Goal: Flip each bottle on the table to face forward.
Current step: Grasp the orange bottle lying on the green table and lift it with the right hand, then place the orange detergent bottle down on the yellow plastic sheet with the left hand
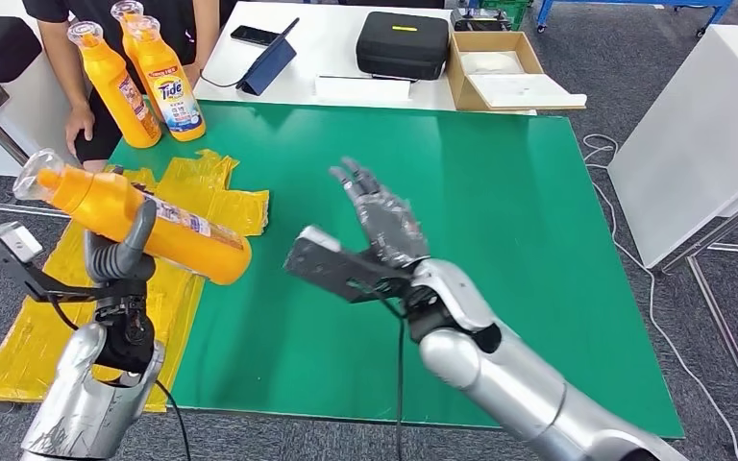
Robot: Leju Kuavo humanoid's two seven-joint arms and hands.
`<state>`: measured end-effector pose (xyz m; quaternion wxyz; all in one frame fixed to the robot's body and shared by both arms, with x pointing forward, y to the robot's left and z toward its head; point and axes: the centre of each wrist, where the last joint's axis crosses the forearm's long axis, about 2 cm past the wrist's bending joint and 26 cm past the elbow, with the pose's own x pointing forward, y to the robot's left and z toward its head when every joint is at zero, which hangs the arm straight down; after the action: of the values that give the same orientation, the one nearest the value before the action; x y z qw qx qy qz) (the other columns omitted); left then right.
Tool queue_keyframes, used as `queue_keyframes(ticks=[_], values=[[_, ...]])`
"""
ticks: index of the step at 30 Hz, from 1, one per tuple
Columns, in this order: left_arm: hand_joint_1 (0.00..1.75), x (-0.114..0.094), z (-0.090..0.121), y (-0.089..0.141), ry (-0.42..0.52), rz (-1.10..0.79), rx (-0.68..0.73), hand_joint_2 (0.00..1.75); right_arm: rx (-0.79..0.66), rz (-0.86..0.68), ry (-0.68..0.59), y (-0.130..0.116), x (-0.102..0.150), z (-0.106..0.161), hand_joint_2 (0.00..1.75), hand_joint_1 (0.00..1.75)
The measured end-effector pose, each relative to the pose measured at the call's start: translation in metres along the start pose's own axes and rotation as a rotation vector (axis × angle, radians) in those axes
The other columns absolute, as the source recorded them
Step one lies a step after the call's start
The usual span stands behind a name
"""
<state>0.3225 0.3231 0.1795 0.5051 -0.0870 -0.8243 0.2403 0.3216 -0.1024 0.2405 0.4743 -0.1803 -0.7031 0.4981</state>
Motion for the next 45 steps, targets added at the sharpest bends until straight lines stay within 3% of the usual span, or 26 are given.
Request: queue_keyframes(ticks=[7,11,14,19,22,30,37,45], values=[[1.75,0.006,0.003,0.014,-0.032,-0.04,0.033,1.75,-0.263,-0.078,0.001,-0.04,-0.018,0.025,0.0,0.0],[1.75,0.012,0.002,0.024,-0.112,-0.174,0.045,1.75,-0.427,-0.083,0.014,-0.065,-0.035,0.055,0.0,0.0],[1.75,0.018,-0.001,0.033,-0.24,-0.416,0.037,1.75,-0.485,-0.061,0.032,-0.074,-0.053,0.081,0.0,0.0],[1.75,0.024,-0.009,0.049,-0.52,-0.992,-0.023,1.75,-0.498,-0.037,0.087,-0.065,-0.081,0.117,0.0,0.0],[1.75,0.022,-0.009,0.058,-0.6,-1.23,-0.1,1.75,-0.494,-0.035,0.101,-0.06,-0.088,0.129,0.0,0.0],[1.75,0.013,-0.005,0.069,-0.582,-1.366,-0.183,1.75,-0.477,-0.036,0.107,-0.056,-0.09,0.139,0.0,0.0],[1.75,0.006,0.008,0.088,-0.651,-1.766,-0.48,1.75,-0.449,-0.037,0.107,-0.051,-0.088,0.145,0.0,0.0],[1.75,-0.019,0.048,0.124,-0.449,-2.046,-0.679,1.75,-0.39,0.007,0.087,-0.042,-0.081,0.151,0.0,0.0]])
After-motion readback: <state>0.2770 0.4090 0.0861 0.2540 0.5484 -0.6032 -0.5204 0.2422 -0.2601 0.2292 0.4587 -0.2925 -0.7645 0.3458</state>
